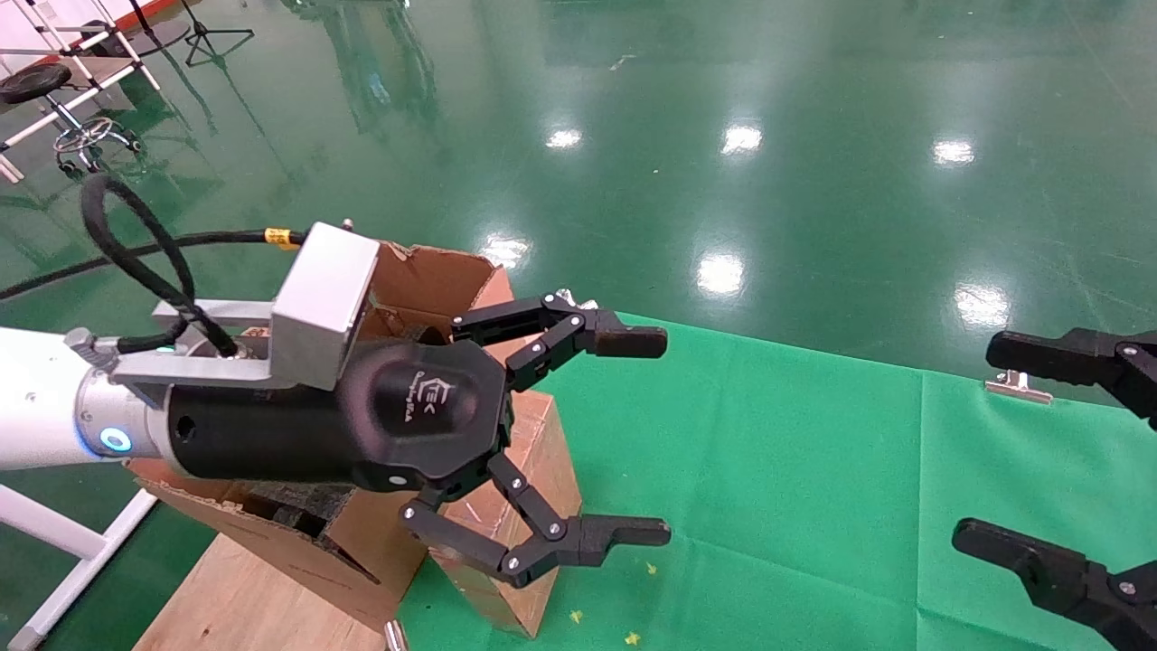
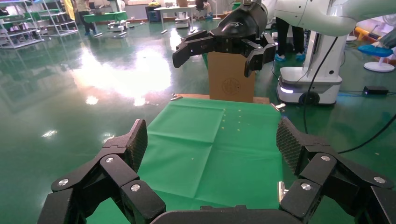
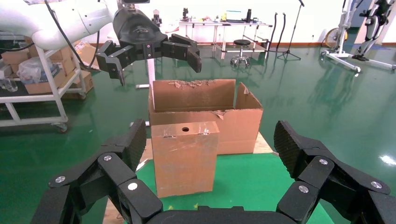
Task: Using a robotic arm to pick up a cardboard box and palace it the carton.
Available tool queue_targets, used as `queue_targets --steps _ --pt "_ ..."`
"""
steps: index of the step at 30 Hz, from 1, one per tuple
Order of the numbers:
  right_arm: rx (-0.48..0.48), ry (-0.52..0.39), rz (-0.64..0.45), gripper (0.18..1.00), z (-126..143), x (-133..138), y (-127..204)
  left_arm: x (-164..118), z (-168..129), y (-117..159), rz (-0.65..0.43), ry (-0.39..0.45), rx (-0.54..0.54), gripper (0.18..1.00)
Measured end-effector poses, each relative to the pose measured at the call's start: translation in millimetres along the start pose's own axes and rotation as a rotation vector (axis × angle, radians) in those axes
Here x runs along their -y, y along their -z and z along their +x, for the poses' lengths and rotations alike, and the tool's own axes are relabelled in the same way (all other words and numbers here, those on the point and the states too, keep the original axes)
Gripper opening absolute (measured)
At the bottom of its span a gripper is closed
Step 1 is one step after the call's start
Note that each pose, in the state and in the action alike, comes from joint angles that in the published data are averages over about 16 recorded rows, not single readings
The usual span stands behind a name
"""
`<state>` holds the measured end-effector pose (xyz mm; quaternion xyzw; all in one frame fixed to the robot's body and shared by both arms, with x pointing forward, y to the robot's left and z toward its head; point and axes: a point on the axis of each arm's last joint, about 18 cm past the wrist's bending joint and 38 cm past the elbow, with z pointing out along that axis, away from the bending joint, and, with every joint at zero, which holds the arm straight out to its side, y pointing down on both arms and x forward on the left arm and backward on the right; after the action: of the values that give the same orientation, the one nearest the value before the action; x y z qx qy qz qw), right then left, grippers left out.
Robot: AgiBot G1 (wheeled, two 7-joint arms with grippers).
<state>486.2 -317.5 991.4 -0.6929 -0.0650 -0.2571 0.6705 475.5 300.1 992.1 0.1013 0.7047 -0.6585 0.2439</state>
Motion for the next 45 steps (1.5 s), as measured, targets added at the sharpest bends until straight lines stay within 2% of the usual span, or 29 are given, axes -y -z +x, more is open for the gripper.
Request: queue_targets --steps 24,32,39,45 --pt "0.0 0.0 0.0 1.001 0.0 0.0 0.0 0.0 -0.1 0.1 -0.001 -0.001 0.0 1.001" --pt "0.0 0.0 0.0 0.997 0.0 0.0 0.0 -3.4 -4.1 -0.7 -0.04 -0.026 0.024 1.001" --pt "0.0 0.0 0.0 0.97 0.0 0.0 0.0 -7.9 -9.8 -2.7 -0.086 -0.043 0.058 1.001" --pt "0.0 0.0 0.0 0.912 0.1 0.0 0.1 -12.6 -15.1 -4.1 -0.128 -0.05 0.088 1.001"
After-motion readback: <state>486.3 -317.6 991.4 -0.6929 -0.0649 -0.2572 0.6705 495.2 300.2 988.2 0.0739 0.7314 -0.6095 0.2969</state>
